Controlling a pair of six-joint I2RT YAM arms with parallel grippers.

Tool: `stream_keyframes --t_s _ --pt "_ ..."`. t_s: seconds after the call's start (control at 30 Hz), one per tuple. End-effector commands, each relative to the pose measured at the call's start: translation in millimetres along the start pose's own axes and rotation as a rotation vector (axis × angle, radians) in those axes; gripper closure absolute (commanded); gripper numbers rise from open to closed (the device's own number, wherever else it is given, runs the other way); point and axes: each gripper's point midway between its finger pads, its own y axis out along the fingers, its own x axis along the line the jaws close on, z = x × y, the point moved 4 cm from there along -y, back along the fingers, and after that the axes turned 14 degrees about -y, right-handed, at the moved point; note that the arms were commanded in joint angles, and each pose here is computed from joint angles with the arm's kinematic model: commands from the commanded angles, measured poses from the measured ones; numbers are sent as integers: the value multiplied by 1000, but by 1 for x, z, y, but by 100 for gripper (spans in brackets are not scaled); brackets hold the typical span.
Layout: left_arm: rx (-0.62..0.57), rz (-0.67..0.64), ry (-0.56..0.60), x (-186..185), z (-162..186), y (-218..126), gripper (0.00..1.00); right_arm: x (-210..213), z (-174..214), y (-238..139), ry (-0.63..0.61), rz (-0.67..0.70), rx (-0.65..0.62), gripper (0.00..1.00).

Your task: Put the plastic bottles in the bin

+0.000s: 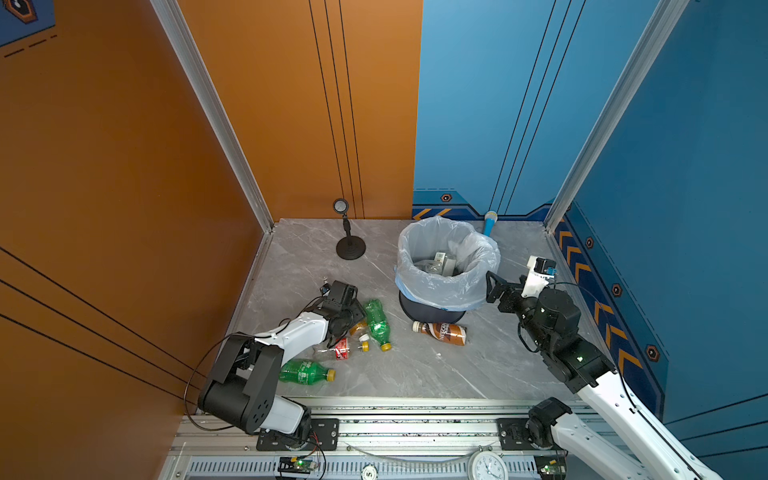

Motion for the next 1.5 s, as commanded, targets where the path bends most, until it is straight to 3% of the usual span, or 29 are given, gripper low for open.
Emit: stream_keyframes --t_s 0.0,0.27,0.43,0.67,0.9,1.07,1.3,1.47 --pt "6 54 -18 -19 -2 1 32 -1 -2 -2 16 -11 -18 0" --pt "17 86 -40 -29 -3 3 41 -5 0 -3 27 0 -19 0" --pt "-7 141 -43 -42 -12 -19 42 -7 -2 -5 30 1 -25 0" --pt "-126 335 26 -79 -36 -98 41 -9 -3 -7 40 4 -32 0" --pt "-280 602 174 -128 -48 -197 43 -8 1 -6 60 -7 -28 0" --pt "-305 730 266 -171 -40 -233 43 -7 1 -6 69 -11 -30 0" --pt "-268 835 443 -247 -8 -244 43 -9 2 -10 70 -9 -28 0" --pt "-196 871 536 -304 21 -218 43 -11 2 -14 79 -6 -34 0"
